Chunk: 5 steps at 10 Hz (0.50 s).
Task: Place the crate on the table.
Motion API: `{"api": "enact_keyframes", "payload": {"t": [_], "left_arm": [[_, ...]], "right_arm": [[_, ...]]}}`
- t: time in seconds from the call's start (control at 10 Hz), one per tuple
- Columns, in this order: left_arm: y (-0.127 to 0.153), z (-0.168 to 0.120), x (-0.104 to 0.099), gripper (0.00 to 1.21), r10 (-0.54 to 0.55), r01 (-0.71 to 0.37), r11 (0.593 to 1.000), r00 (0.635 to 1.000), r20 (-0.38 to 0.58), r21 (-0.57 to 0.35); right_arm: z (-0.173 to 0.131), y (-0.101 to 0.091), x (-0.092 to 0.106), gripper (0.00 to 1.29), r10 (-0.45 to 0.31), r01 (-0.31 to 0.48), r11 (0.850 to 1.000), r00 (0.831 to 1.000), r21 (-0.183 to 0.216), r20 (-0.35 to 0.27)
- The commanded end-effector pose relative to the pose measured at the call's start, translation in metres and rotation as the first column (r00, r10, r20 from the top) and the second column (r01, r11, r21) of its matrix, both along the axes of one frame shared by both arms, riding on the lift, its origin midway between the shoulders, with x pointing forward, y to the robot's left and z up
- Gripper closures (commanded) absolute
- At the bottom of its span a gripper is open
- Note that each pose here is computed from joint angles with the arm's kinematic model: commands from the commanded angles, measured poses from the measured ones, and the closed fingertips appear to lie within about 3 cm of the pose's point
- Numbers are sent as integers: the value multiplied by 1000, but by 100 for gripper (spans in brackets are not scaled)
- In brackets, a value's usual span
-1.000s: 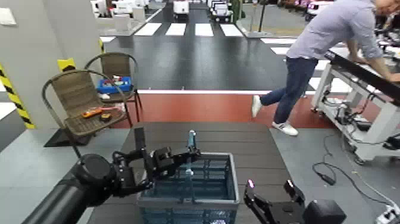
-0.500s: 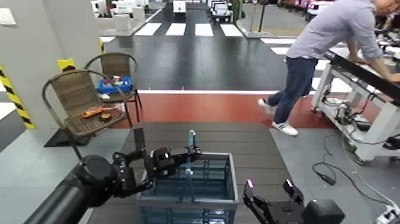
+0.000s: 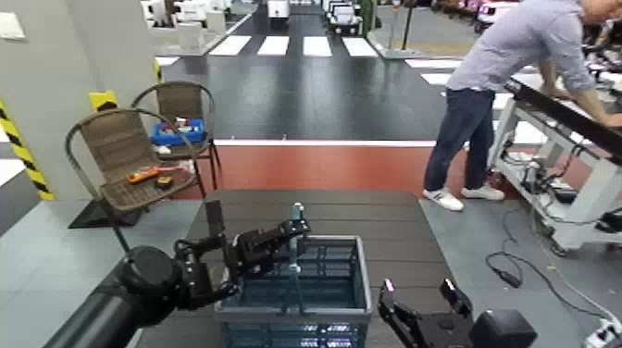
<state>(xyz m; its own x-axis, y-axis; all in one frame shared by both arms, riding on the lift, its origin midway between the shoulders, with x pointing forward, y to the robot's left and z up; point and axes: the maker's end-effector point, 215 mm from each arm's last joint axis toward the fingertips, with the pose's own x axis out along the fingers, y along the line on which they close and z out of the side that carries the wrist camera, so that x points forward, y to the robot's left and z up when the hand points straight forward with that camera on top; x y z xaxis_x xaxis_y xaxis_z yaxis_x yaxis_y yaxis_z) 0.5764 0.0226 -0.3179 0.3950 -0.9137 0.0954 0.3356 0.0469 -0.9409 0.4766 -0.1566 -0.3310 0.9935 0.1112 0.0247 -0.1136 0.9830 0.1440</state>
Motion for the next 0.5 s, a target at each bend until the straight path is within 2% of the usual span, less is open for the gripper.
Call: {"api": "enact_keyframes", "payload": {"t": [0.1, 0.3, 0.4, 0.5], "left_arm": [[18, 1, 8, 18, 38, -39, 999, 998, 44, 36], [39, 3, 20, 14, 85, -104, 986, 985, 149, 129], [54, 5, 29, 14, 120, -164, 967, 968, 220, 195], [74, 10, 37, 14, 177, -260, 928, 938, 297, 268]], "right_arm": [[-1, -1, 0, 15, -1, 1, 1000, 1000, -1, -2], [-2, -1, -1, 15, 0, 0, 1000, 1000, -2, -8], [-1, -1, 0, 15, -2, 2, 1000, 1000, -1, -6], [-1, -2, -1, 15, -4, 4, 1000, 1000, -1, -6]]}}
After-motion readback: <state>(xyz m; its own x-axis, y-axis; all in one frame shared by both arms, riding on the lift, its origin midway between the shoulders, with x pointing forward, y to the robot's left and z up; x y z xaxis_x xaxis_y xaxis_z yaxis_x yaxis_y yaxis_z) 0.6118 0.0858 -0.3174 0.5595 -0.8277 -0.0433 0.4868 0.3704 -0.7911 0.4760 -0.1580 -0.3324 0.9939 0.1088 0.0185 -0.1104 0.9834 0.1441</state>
